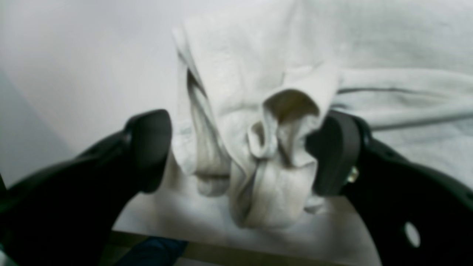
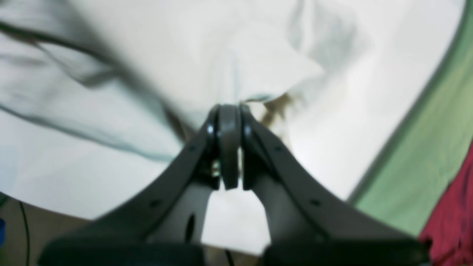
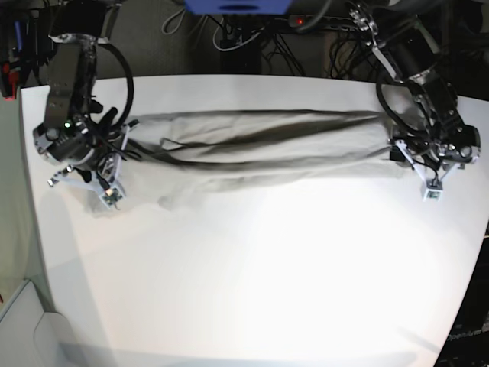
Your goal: Layout the t-shirt on the table in an organized manner, then fold the t-shirt properly
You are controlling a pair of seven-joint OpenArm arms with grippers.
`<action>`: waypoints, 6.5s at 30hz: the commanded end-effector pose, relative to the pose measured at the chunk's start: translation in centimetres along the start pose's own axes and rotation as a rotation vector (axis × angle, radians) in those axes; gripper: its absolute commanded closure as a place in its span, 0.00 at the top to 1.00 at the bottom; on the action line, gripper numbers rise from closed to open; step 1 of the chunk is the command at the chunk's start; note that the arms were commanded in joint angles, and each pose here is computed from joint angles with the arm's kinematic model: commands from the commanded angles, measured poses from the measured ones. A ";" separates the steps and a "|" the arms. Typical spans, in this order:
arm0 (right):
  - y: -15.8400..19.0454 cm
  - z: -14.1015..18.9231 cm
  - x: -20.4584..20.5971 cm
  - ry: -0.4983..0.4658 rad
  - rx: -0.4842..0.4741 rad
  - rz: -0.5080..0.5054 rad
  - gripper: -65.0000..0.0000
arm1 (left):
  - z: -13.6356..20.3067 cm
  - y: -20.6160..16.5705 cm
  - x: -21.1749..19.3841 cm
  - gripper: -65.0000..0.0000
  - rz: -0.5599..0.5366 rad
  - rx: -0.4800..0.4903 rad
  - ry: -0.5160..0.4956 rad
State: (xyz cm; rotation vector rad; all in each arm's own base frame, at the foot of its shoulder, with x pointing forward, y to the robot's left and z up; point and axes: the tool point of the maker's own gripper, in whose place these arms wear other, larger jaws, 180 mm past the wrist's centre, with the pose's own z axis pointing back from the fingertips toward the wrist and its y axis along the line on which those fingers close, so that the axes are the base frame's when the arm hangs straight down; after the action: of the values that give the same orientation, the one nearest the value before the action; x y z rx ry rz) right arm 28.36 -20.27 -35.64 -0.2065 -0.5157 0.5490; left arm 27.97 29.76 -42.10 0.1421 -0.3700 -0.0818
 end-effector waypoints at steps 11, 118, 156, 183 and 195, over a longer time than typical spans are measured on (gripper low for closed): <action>1.3 0.0 -0.9 -0.041 0.026 -0.005 0.00 | 0.0 0.2 -0.6 0.86 -0.012 0.009 0.029; -2.9 -2.9 -1.2 0.024 0.018 -0.155 0.46 | 9.8 -13.2 8.6 0.00 0.433 -0.150 -0.360; -0.5 -6.1 -2.2 0.018 0.120 -0.201 0.46 | 4.3 -5.1 4.8 0.06 0.365 0.026 -0.123; -0.6 -6.1 -2.0 0.016 0.118 -0.201 0.46 | 5.8 5.8 4.5 0.59 0.278 0.175 -0.080; -0.7 -6.0 -1.9 0.013 0.117 -0.201 0.46 | 5.1 4.8 4.7 1.00 0.065 0.126 -0.093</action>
State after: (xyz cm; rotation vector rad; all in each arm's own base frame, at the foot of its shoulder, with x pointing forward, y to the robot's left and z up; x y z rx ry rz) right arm 29.98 -22.02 -41.83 -0.0373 -0.4735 0.3787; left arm 29.76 32.64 -36.54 0.2267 -0.4310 -0.0012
